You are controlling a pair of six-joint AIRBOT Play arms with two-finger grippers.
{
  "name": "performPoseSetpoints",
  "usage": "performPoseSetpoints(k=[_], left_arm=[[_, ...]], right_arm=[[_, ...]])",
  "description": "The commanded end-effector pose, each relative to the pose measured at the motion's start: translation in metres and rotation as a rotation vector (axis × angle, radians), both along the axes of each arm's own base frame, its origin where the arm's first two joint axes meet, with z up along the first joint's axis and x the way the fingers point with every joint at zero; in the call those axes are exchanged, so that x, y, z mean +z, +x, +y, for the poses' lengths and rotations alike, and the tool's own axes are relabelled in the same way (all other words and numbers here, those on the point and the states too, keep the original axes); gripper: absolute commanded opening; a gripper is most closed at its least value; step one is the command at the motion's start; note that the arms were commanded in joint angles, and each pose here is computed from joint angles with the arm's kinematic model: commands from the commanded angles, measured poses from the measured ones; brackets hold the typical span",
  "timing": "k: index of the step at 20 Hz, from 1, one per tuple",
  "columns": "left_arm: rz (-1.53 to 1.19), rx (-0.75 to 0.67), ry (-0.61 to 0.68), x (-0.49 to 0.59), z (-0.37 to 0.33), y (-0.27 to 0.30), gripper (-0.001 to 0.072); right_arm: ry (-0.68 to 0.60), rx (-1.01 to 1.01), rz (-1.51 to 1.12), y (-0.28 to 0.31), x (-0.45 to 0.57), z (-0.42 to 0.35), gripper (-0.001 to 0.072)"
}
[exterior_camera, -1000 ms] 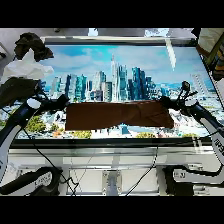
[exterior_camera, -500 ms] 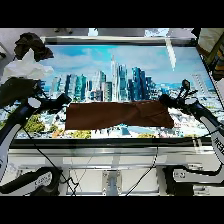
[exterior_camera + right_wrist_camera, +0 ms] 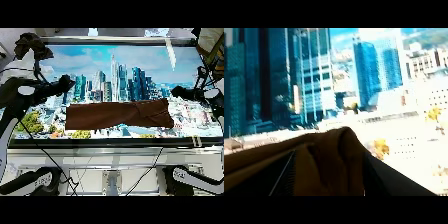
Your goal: Fold the shirts.
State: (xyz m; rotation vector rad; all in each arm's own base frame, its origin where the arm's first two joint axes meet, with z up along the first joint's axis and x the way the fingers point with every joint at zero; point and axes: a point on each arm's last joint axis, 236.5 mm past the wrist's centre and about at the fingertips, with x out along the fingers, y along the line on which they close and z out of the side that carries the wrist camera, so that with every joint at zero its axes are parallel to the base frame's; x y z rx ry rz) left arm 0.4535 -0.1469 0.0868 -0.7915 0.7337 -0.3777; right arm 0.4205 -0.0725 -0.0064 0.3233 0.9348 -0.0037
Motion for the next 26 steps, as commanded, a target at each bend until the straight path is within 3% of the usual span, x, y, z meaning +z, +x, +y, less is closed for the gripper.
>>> performPoseSetpoints(k=[1,3,8,11,15,22,26], left_arm=[[-0.076,-0.069,0.03,0.01,-0.051,-0.004,0.0011],[-0.03,-0.105,0.055,-0.013,-0.082,-0.011,0.001],[0.157,-0.322,0.15,-0.095,-0.162,-0.04,0.0009],[0.246,-0.449,0.297,-0.132,-0.189,-0.049,0.0009],[0.323,-0.528,0.525,-0.156,-0.19,-0.044,0.0009],[0.523,-0.69,0.68,-0.187,-0.17,-0.089,0.001],[0.537,-0.725,0.704,-0.188,-0.174,-0.102,0.0011]], right_arm=[[0.076,-0.003,0.207,-0.05,-0.036,-0.019,0.0485],[0.184,-0.007,0.218,-0.052,-0.046,-0.015,0.0548],[0.374,-0.023,0.245,-0.053,-0.075,-0.011,0.0549],[0.414,-0.007,0.278,-0.056,-0.092,-0.005,0.0549],[0.462,-0.009,0.288,-0.053,-0.107,0.001,0.0549],[0.552,-0.051,0.252,-0.039,-0.111,0.009,0.0549],[0.581,-0.066,0.272,-0.04,-0.11,0.013,0.0539]])
